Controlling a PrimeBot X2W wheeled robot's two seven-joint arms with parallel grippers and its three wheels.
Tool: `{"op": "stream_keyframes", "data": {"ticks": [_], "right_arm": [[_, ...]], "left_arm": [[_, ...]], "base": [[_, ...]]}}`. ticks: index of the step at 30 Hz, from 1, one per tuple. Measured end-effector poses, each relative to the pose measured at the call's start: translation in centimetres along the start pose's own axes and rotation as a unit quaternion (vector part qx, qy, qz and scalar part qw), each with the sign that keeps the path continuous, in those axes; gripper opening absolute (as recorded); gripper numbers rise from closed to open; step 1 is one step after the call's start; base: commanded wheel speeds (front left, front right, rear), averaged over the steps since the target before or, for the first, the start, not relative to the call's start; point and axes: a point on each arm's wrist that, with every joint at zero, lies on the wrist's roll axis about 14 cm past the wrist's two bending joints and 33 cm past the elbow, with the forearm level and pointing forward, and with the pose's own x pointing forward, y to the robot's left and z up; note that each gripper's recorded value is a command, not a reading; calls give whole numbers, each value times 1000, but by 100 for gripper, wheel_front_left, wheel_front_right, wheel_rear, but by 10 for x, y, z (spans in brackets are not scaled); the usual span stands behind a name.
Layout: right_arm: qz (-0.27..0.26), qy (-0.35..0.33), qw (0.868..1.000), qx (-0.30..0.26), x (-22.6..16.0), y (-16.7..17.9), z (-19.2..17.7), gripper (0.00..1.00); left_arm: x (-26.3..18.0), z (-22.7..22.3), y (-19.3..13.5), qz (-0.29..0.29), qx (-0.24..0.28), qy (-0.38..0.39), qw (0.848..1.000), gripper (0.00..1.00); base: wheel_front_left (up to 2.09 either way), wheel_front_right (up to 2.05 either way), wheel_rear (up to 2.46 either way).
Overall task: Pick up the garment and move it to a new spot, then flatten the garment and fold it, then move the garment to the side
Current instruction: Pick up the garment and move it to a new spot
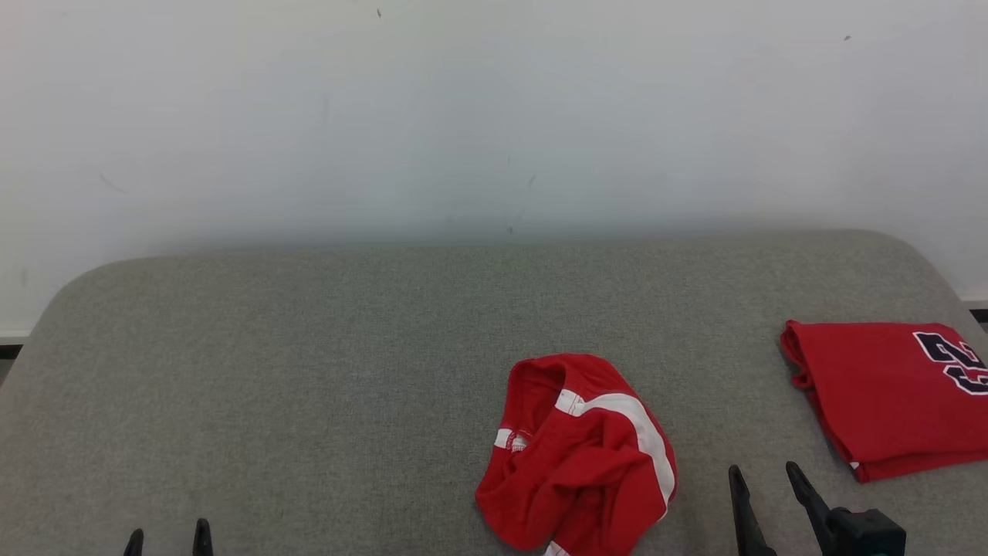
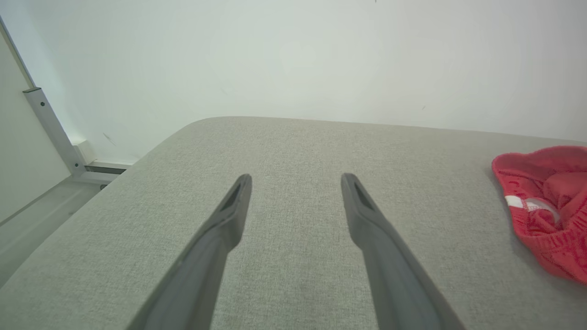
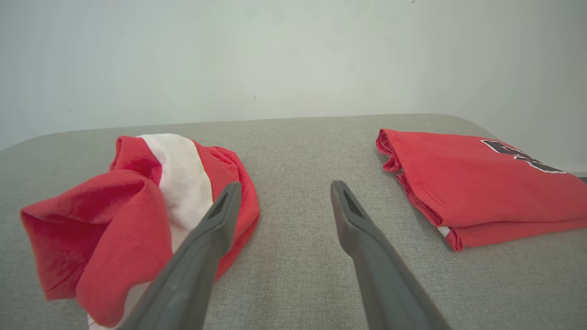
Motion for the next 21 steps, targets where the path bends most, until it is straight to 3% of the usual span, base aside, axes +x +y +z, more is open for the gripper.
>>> {"op": "stream_keyframes", "data": {"ticks": [5, 21], "right_arm": [[8, -1, 1000, 3, 2, 5, 2, 100], [8, 0, 1000, 3, 2, 5, 3, 100]], "left_arm": [[-7, 9, 1, -2, -30, -19, 999, 100], [-12, 1, -5, -11, -33, -13, 999, 100]], "base": [[0, 0, 0], [0, 0, 0]]}}
